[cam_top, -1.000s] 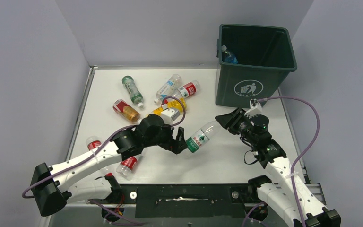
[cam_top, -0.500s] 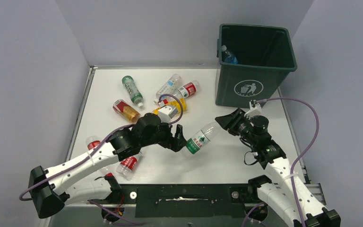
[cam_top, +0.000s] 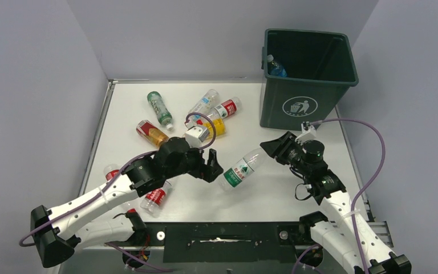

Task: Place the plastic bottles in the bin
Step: Pick up the plastic bottle at the center of the board, then place the plastic bottle in the trash bin.

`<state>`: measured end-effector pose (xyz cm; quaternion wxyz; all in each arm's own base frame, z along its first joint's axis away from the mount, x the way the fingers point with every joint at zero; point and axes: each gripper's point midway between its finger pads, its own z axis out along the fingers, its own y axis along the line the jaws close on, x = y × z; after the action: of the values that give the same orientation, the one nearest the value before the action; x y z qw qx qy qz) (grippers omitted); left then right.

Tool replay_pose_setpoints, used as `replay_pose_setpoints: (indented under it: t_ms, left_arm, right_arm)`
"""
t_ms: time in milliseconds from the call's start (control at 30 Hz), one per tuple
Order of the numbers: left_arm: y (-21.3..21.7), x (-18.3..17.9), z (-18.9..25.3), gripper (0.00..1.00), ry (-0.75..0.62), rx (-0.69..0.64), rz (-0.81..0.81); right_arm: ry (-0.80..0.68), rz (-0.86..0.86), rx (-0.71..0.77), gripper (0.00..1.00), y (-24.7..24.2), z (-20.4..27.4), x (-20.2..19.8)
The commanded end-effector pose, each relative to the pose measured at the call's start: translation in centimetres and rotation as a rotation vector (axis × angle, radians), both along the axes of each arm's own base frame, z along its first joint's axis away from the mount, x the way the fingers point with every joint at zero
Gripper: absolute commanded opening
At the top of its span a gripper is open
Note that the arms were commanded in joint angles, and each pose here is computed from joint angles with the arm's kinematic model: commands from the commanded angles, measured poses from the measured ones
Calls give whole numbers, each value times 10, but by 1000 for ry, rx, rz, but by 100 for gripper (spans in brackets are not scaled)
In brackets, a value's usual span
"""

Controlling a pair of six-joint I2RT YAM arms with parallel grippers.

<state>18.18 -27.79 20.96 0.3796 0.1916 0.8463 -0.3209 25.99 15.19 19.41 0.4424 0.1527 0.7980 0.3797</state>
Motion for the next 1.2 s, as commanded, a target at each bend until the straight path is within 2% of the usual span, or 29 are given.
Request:
replay_pose_setpoints:
  t_ms: [0,367,900,1167]
  left_arm:
    - [6,6,43,87,-83,-86,40]
    - [26,4,71,87,-145,-139,90]
    - [25,7,57,87,-126,-114,98]
    - [26,8,61,87,-138,-107,103]
  right_arm:
    - [-108,-18,7,13,-2,42,10]
    - [-132,-14,26,12,1,53,15]
    - [-158,-8,46,12,0,61,6]
    - [-226,-14,23,13,-3,95,9]
